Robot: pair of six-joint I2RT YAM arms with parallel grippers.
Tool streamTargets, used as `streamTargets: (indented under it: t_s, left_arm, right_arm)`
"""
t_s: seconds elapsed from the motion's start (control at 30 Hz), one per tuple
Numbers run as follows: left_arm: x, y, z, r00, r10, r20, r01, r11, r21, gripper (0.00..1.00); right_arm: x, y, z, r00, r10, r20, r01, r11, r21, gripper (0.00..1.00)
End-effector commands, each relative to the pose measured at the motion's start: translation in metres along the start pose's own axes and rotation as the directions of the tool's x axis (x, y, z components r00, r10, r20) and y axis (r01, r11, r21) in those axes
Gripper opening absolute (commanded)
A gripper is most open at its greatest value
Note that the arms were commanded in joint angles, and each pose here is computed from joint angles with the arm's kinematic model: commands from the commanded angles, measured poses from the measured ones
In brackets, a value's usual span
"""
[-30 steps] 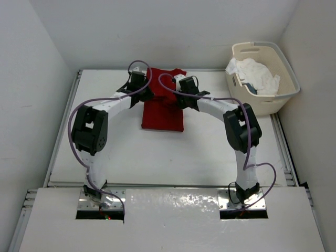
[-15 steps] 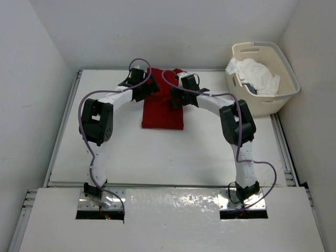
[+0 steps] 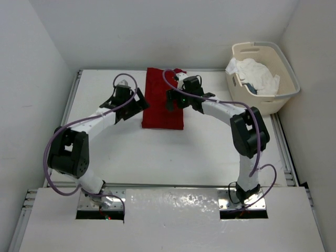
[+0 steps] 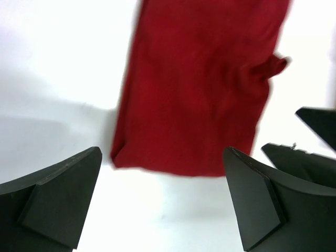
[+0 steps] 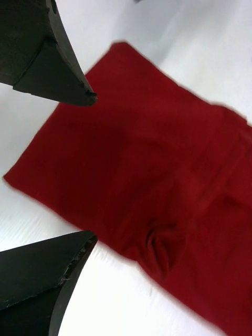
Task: Fold and stack the t-shirts
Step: Fold the folded rectangular tshirt in 1/3 of the way, then grab one side of the 2/3 rectangular tshirt with both arms
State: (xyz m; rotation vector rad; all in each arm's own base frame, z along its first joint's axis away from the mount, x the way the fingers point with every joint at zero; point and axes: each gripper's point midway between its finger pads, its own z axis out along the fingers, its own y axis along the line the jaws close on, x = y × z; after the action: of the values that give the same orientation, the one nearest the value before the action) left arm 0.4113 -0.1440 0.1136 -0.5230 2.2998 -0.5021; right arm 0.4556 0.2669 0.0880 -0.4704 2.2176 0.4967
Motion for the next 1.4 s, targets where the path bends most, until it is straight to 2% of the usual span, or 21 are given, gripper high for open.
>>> streamTargets:
  t_s: [0.0,0.13,0.17,0.2,0.23,0.27,0.33,0.47,0.57,0.6,0.67,0.7,0.77,0.8,0.83,0.87,0.9,1.0,1.1,1.23,1.37]
  left_arm:
    - [0.007,0.016,-0.004,1.000,-0.022,0.018,0.023,0.999,-0.029,1.00]
    - [0.032,0.030,0.001,0.999,-0.024,-0.048,0.022,0.999,-0.043,1.00]
    - [0.031,0.024,0.006,0.999,-0.023,-0.042,0.023,1.000,-0.006,0.99]
    - [0.032,0.025,0.009,0.999,-0.021,-0.046,0.021,1.000,-0.008,0.98]
    - [0.030,0.023,0.011,0.999,-0.018,-0.045,0.018,1.000,-0.005,0.95]
    - [0.032,0.024,0.019,0.999,-0.018,-0.051,0.018,1.000,0.000,0.87]
    - [0.042,0.023,0.031,0.996,-0.021,-0.088,0.022,1.000,0.016,0.79]
    - [0.055,0.031,0.044,0.991,-0.018,-0.135,0.018,1.000,-0.005,0.68]
    - [0.064,0.041,0.047,0.989,-0.015,-0.146,0.011,1.000,-0.027,0.63]
    - [0.067,0.046,0.050,0.988,-0.014,-0.152,0.009,0.999,-0.037,0.58]
    - [0.072,0.045,0.054,0.985,-0.013,-0.170,0.008,1.000,-0.026,0.47]
    - [0.077,0.048,0.058,0.983,-0.015,-0.185,0.009,0.999,-0.031,0.37]
    - [0.083,0.048,0.060,0.978,-0.019,-0.208,0.013,0.999,-0.031,0.25]
    - [0.085,0.049,0.060,0.977,-0.019,-0.213,0.012,0.999,-0.034,0.14]
    - [0.086,0.050,0.058,0.977,-0.020,-0.211,0.013,0.999,-0.035,0.08]
    - [0.087,0.052,0.056,0.978,-0.022,-0.208,0.014,0.999,-0.041,0.03]
    - [0.087,0.053,0.054,0.978,-0.022,-0.207,0.013,0.999,-0.044,0.00]
    - [0.084,0.051,0.048,0.981,-0.015,-0.195,0.007,0.999,-0.042,0.00]
    - [0.083,0.050,0.044,0.981,-0.007,-0.194,0.000,0.999,-0.040,0.00]
    - [0.095,0.050,0.032,0.981,0.016,-0.196,-0.021,0.999,-0.028,0.00]
    - [0.103,0.045,0.012,0.979,0.039,-0.198,-0.042,0.999,-0.013,0.00]
  right_arm:
    - [-0.011,0.025,0.014,0.999,0.034,0.035,-0.030,0.992,-0.121,0.99]
    - [0.009,0.027,0.016,0.994,0.100,-0.041,-0.104,0.988,-0.118,0.99]
    - [0.035,0.023,0.013,0.988,0.129,-0.085,-0.137,0.986,-0.098,0.99]
    - [0.032,0.020,0.002,0.989,0.137,-0.061,-0.142,0.987,-0.071,0.99]
    - [0.029,0.020,-0.002,0.990,0.140,-0.025,-0.142,0.988,-0.068,0.99]
    - [0.049,0.015,-0.005,0.987,0.154,-0.055,-0.157,0.987,-0.039,0.99]
    - [0.061,0.010,-0.015,0.985,0.158,-0.064,-0.158,0.987,-0.003,0.99]
    - [0.081,-0.003,-0.023,0.979,0.189,-0.073,-0.183,0.980,0.072,0.99]
    - [0.088,0.002,-0.021,0.973,0.216,-0.078,-0.212,0.976,0.046,0.96]
    - [0.092,0.005,-0.017,0.970,0.227,-0.091,-0.225,0.974,0.031,0.91]
    - [0.088,0.006,-0.013,0.970,0.237,-0.060,-0.236,0.972,0.015,0.88]
    - [0.090,0.006,-0.011,0.967,0.247,-0.056,-0.246,0.969,0.016,0.82]
    - [0.093,0.005,-0.006,0.966,0.250,-0.070,-0.249,0.968,0.015,0.72]
    - [0.094,0.005,-0.003,0.966,0.250,-0.073,-0.250,0.968,0.011,0.68]
    - [0.094,0.006,-0.002,0.965,0.253,-0.069,-0.254,0.967,0.005,0.65]
    - [0.093,0.007,-0.002,0.962,0.264,-0.066,-0.265,0.964,0.001,0.56]
    - [0.097,0.008,-0.001,0.960,0.270,-0.080,-0.270,0.963,0.001,0.52]
    - [0.111,0.012,-0.005,0.950,0.291,-0.113,-0.294,0.956,-0.013,0.39]
    - [0.125,0.014,-0.011,0.942,0.303,-0.146,-0.309,0.951,-0.018,0.30]
    - [0.145,0.018,-0.021,0.931,0.322,-0.174,-0.331,0.943,-0.029,0.00]
    - [0.148,0.032,-0.045,0.935,0.300,-0.190,-0.321,0.942,-0.095,0.00]
